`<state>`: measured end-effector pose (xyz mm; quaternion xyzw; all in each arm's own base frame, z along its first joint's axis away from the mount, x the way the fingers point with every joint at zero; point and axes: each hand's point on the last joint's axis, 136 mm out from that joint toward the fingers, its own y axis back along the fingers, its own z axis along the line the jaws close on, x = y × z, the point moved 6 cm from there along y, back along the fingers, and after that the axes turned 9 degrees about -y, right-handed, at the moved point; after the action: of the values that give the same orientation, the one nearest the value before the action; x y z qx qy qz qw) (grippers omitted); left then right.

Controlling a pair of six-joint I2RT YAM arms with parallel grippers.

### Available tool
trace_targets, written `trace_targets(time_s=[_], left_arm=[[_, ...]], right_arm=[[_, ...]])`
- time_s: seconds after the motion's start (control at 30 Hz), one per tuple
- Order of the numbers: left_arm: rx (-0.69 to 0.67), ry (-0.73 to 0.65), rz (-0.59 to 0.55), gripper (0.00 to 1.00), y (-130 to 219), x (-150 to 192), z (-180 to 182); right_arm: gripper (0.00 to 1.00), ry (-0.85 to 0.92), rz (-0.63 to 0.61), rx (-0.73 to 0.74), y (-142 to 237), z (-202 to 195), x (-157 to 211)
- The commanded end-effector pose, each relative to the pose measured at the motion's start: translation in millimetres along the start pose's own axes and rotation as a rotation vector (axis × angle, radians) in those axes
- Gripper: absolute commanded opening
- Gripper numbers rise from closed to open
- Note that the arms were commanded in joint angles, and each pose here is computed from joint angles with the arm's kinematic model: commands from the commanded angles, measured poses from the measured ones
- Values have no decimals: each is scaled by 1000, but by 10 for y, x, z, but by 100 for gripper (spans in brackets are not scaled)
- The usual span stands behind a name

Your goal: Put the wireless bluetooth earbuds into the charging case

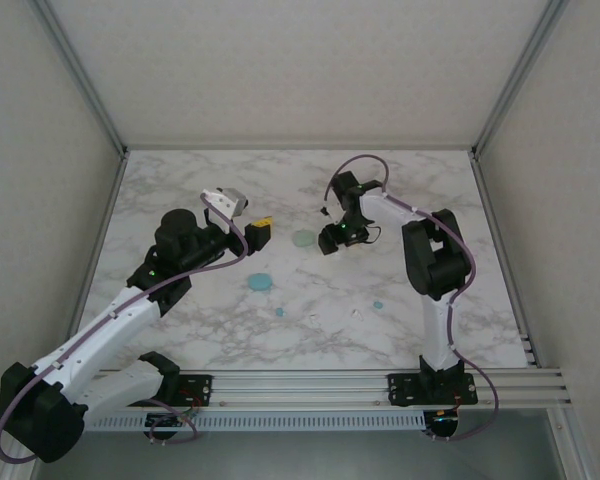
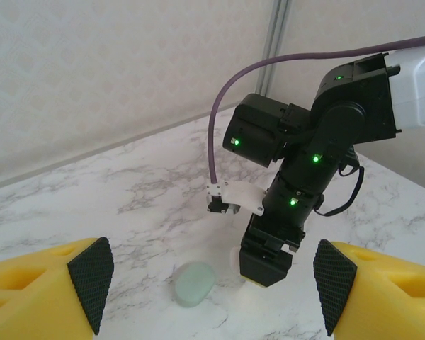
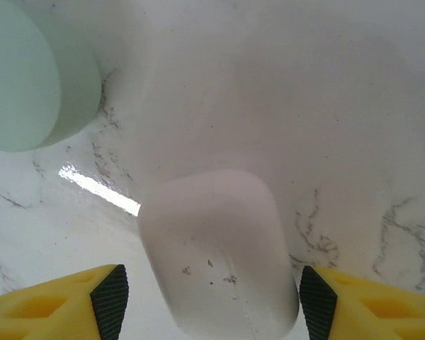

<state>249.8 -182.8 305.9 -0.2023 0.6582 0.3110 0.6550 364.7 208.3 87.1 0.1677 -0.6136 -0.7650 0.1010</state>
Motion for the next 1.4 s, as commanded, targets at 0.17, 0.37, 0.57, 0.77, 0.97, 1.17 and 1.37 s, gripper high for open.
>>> trace_targets(time_s=[0.17,0.37,0.57,0.77,0.97,1.17,1.37], left_arm=[[9,-13,-39,77,17,-146,12],[15,-4,-43,77,-15,-146,15],[13,-7,-41,77,-10,-164,16],[-48,100,26,77,-52,-120,119],[-19,262,54,76,-174,-132,175],[169,332,53,78,-303,-349,36],[389,327,77,78,-423,-559,-229]], right_arm=[[61,114,7,92,-78,-21,23],[59,178,-14,135,-159,39,27],[49,184,-19,153,-178,53,-7],[42,179,-128,111,184,174,23],[40,259,-473,5,1064,464,120],[39,467,-853,-39,1859,742,424],[38,681,-1047,23,2124,905,642]])
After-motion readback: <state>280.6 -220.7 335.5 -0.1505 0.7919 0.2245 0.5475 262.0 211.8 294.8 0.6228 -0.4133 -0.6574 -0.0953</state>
